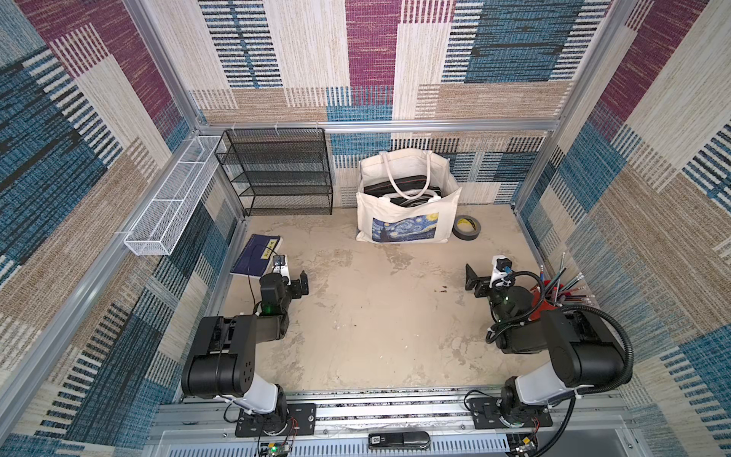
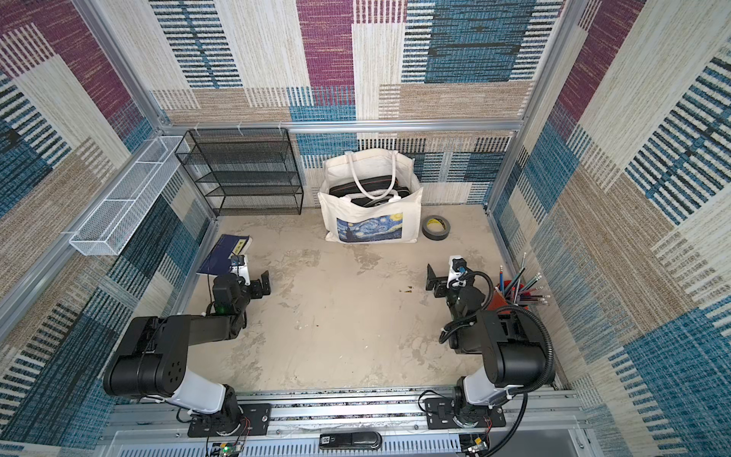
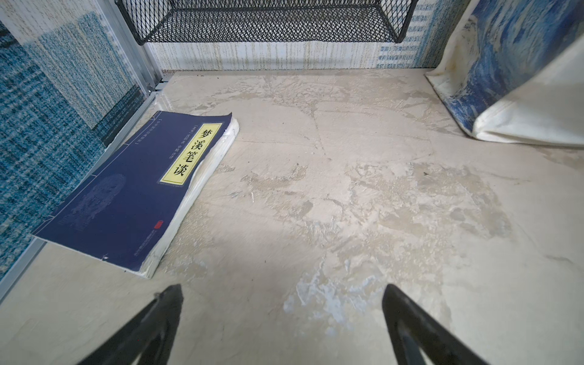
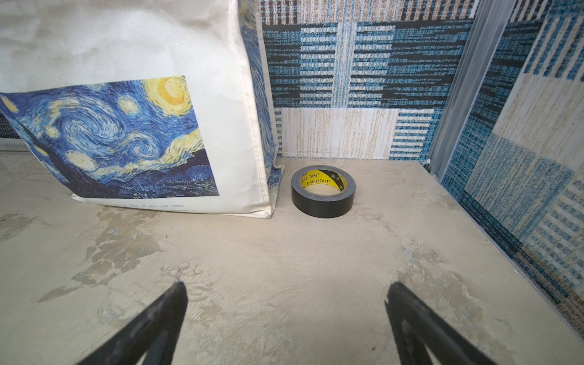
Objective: Remove the ping pong set from the canvas bag
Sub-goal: Move the canvas bag to the center of the board.
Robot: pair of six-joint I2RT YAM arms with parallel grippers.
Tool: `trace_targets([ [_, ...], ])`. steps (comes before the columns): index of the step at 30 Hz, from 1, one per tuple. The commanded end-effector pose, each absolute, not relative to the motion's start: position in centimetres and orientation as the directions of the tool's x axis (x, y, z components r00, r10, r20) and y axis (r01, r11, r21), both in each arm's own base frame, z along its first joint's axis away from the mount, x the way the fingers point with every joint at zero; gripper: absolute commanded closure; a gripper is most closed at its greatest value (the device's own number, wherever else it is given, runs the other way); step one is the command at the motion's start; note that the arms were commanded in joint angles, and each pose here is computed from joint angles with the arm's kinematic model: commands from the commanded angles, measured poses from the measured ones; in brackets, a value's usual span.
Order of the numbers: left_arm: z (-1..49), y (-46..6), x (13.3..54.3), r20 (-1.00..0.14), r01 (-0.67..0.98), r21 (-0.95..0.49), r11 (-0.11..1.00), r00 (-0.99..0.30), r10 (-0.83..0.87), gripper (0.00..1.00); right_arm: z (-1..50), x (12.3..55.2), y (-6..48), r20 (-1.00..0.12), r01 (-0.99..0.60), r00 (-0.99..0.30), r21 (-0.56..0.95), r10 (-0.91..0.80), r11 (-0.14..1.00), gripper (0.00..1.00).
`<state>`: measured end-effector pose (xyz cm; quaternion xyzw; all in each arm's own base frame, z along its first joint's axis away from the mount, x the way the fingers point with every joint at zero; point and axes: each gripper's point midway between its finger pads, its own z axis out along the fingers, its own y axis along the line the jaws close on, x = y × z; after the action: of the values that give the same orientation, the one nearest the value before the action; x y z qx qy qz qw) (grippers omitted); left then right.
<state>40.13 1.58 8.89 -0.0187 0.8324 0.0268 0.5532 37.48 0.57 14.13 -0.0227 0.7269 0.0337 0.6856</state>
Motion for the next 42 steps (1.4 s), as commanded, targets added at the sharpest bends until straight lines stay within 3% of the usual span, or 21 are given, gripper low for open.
trace_targets([
  [1, 9.6, 1.6, 40.4, -0.932, -0.059, 0.024, 0.998, -0.363, 0.001, 0.00, 15.5, 38.0, -0.7, -0.998, -0.003, -0.040, 0.043, 0.043, 0.999, 0.01],
  [3, 10.4, 3.2, 40.2, -0.928, -0.161, 0.026, 0.987, -0.372, -0.036, 0.00, 16.6, 39.1, -1.7, -0.994, 0.056, -0.089, 0.059, 0.064, 0.997, 0.00],
  [5, 11.5, 4.6, 40.2, -0.889, -0.243, 0.050, 0.969, -0.453, -0.069, 0.00, 18.5, 39.7, -2.1, -0.993, 0.080, -0.084, 0.075, 0.081, 0.994, 0.01],
  [7, 14.0, 6.1, 40.8, -0.887, -0.356, 0.070, 0.932, -0.450, -0.105, 0.01, 20.7, 39.8, -2.1, -0.992, 0.080, -0.060, 0.110, 0.115, 0.991, 0.01],
  [12, 20.3, 4.5, 40.8, -0.882, -0.401, -0.104, 0.910, -0.386, -0.271, 0.00, 25.2, 39.8, -0.3, -0.972, -0.019, -0.032, 0.235, 0.234, 0.972, 0.01],
  [17, 26.8, -0.6, 39.8, -0.884, -0.290, -0.224, 0.930, -0.340, -0.319, 0.00, 30.0, 39.3, 0.8, -0.966, -0.054, -0.025, 0.260, 0.259, 0.964, 0.01],
  [19, 28.6, -4.9, 39.1, -0.893, -0.043, -0.282, 0.958, -0.353, -0.279, 0.00, 31.5, 39.2, 0.9, -0.963, -0.060, -0.021, 0.270, 0.269, 0.961, 0.01],
  [21, 27.9, -4.6, 38.8, -0.881, -0.049, -0.377, 0.925, -0.288, -0.375, 0.00, 33.2, 39.5, 1.1, -0.958, -0.075, -0.013, 0.287, 0.287, 0.955, 0.01],
  [23, 27.9, -5.6, 39.0, -0.831, 0.000, -0.473, 0.881, -0.332, -0.446, 0.00, 34.4, 40.5, 1.8, -0.956, -0.112, -0.025, 0.292, 0.292, 0.950, 0.01],
  [25, 29.6, -7.6, 39.4, -0.844, 0.065, -0.437, 0.897, -0.375, -0.384, 0.04, 35.1, 42.1, 2.8, -0.955, -0.140, -0.064, 0.295, 0.288, 0.945, 0.01],
  [27, 31.1, -8.2, 39.9, -0.870, 0.058, -0.399, 0.915, -0.338, -0.357, 0.00, 35.8, 43.9, 3.3, -0.955, -0.152, -0.098, 0.292, 0.280, 0.944, 0.01],
  [36, 34.1, -11.7, 45.3, -0.833, 0.123, -0.500, 0.857, -0.338, -0.437, 0.00, 36.3, 51.3, 5.1, -0.941, -0.187, -0.219, 0.301, 0.259, 0.935, 0.01],
  [42, 34.7, -14.2, 49.3, -0.821, 0.167, -0.522, 0.836, -0.362, -0.441, 0.00, 35.5, 53.9, 6.3, -0.930, -0.204, -0.273, 0.308, 0.248, 0.929, 0.01],
])
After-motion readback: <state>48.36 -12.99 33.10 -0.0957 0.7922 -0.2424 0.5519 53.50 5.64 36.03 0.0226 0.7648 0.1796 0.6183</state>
